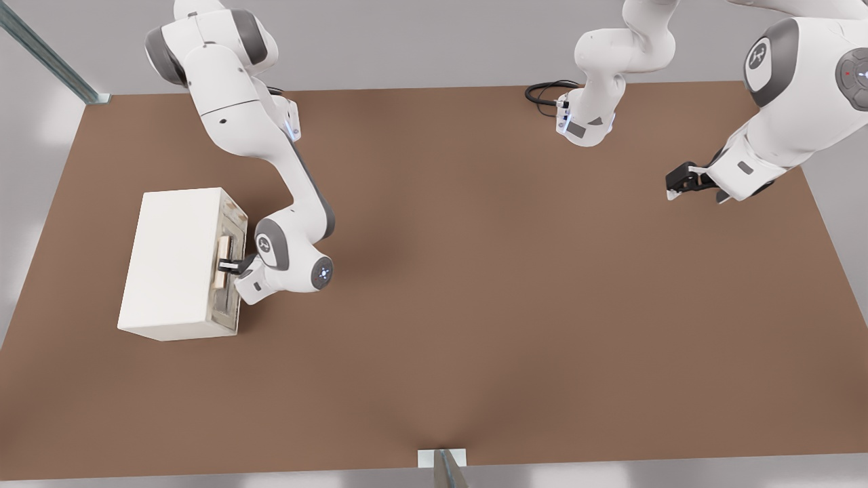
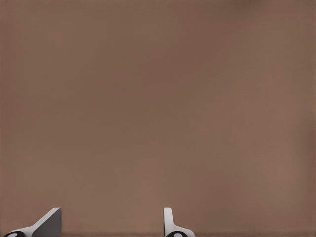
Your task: Keep left arm still and open the oven door with right arm
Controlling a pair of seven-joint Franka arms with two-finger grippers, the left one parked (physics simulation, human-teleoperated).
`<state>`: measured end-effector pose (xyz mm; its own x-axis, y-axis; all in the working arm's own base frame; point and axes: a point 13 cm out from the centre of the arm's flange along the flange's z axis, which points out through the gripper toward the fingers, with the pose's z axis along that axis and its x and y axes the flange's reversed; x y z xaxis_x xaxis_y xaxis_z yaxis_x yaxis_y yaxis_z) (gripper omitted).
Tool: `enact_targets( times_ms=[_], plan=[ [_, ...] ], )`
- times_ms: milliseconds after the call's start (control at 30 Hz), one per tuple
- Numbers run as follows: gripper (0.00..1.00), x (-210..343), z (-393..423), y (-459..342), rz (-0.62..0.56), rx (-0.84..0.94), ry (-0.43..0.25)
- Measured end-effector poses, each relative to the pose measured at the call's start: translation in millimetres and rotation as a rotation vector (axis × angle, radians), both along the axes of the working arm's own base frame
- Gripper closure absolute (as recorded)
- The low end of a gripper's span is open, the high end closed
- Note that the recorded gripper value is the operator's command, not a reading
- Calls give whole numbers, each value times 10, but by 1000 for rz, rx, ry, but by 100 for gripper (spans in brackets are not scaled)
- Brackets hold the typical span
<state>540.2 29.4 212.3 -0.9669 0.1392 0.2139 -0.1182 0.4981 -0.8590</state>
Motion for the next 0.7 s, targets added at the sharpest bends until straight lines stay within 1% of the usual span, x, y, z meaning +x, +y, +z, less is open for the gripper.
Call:
enact_targets(
  times_ms=[67,133,200,267,300,333,367,400,467,567,700],
  plan=[
    [79,13,9,25,0,1,-10],
    [79,166,164,190,-13,47,-64],
    [79,303,340,481,-53,144,-122],
    [79,390,609,685,-141,294,-178],
    [79,415,928,569,-227,410,-219],
    [75,448,1293,437,-299,523,-267],
    [0,442,1629,359,-348,627,-304],
    [0,415,1884,306,-378,709,-327],
    [0,404,2168,323,-396,830,-343],
    [0,421,2311,340,-380,928,-334],
    [0,409,2353,396,-335,990,-300]
  ],
)
